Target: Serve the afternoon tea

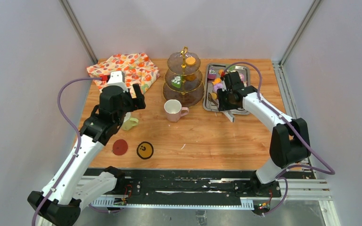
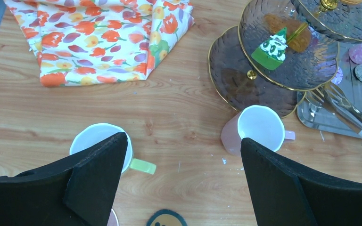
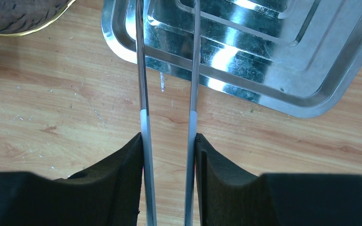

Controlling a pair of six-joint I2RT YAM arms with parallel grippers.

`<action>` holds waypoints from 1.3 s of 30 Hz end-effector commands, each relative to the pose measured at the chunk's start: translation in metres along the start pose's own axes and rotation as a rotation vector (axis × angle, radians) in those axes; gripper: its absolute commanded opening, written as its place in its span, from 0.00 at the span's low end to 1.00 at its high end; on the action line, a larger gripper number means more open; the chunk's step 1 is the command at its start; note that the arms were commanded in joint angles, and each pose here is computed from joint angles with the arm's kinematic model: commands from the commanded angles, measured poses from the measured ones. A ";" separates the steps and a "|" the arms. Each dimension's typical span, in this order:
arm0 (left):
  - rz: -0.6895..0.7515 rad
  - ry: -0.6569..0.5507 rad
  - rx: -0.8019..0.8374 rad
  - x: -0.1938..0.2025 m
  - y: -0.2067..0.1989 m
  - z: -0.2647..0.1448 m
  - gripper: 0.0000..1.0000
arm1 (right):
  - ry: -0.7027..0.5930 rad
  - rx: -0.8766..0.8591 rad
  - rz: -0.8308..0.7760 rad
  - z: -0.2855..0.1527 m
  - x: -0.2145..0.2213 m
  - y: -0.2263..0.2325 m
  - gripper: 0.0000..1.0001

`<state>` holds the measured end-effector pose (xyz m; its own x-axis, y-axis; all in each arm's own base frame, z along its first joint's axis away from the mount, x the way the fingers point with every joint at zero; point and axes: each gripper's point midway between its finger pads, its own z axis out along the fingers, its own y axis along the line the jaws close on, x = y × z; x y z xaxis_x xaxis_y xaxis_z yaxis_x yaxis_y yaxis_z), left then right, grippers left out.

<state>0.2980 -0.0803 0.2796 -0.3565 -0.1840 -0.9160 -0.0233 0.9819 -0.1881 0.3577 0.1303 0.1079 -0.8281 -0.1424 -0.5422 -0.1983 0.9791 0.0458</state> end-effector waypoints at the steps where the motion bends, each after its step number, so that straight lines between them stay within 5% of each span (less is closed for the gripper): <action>1: -0.001 -0.035 0.001 -0.010 -0.002 0.001 0.95 | -0.054 0.007 -0.019 -0.016 -0.013 0.000 0.27; 8: 0.008 -0.032 -0.007 -0.009 0.000 0.002 0.95 | -0.085 0.014 -0.046 -0.055 -0.010 -0.006 0.14; 22: -0.005 -0.038 -0.002 -0.010 -0.001 0.001 0.95 | -0.325 -0.108 -0.059 -0.140 -0.064 0.022 0.11; 39: -0.015 -0.039 -0.015 -0.008 0.003 -0.004 0.95 | -0.293 -0.260 -0.233 -0.121 -0.087 0.101 0.15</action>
<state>0.2975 -0.0773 0.2813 -0.3483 -0.1771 -0.9205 -0.0307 0.9836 -0.1776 0.3430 0.2045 0.2492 -0.6101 -0.2521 -0.7511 -0.4557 0.8872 0.0723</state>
